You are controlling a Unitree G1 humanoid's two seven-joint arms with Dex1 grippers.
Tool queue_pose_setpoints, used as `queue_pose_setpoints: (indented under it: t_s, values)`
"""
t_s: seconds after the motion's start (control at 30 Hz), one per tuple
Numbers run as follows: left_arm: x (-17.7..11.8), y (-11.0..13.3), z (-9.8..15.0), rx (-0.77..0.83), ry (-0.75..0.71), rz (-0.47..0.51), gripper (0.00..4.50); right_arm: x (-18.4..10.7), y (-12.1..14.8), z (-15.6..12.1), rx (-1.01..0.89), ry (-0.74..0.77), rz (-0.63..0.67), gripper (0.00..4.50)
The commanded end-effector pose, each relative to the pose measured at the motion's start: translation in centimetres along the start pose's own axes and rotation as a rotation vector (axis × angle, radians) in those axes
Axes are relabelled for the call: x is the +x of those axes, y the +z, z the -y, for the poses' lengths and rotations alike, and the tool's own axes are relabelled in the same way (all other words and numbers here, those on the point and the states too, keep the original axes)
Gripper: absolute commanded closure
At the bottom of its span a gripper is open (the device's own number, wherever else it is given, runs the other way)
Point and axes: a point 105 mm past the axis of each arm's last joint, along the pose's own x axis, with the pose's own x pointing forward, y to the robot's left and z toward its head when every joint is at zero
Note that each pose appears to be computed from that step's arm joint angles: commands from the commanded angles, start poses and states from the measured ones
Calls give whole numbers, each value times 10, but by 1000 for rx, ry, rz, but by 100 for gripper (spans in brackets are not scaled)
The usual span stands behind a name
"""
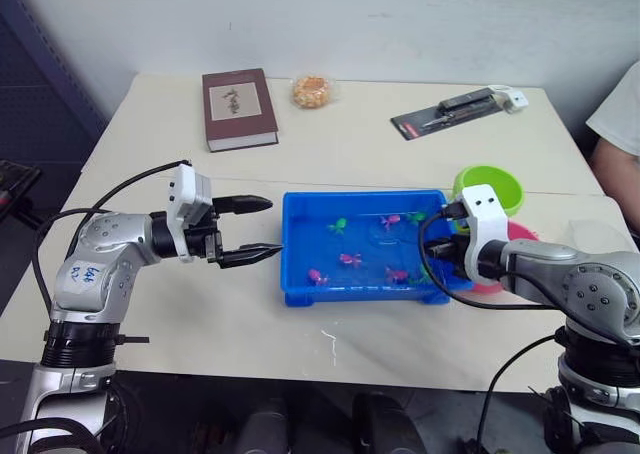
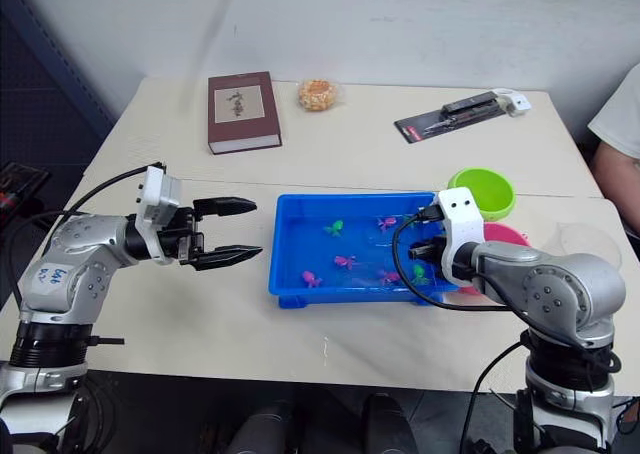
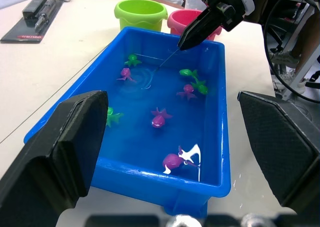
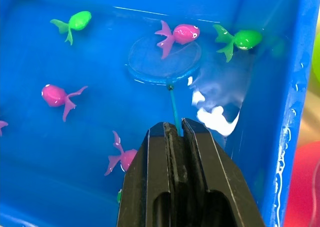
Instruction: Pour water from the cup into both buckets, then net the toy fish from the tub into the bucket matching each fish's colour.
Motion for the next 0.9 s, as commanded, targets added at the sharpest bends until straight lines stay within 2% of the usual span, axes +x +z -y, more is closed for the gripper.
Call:
queue_pose_setpoints:
  t_s: [0.03,0.27,0.53,0.7,0.9]
  values:
    - [0,14,2,45,-12,25,6,-10,15,-4,-81,11,95,450]
    - [-2,13,2,42,-10,19,6,-17,14,-11,-134,73,127,450]
    - [-3,12,3,32,-21,18,6,-40,-1,-13,-163,168,165,450]
    - [4,21,8,10,-63,57,6,-72,-7,-20,-195,279,332,450]
    - [18,38,16,8,-134,125,6,-102,-23,-10,-220,219,408,450]
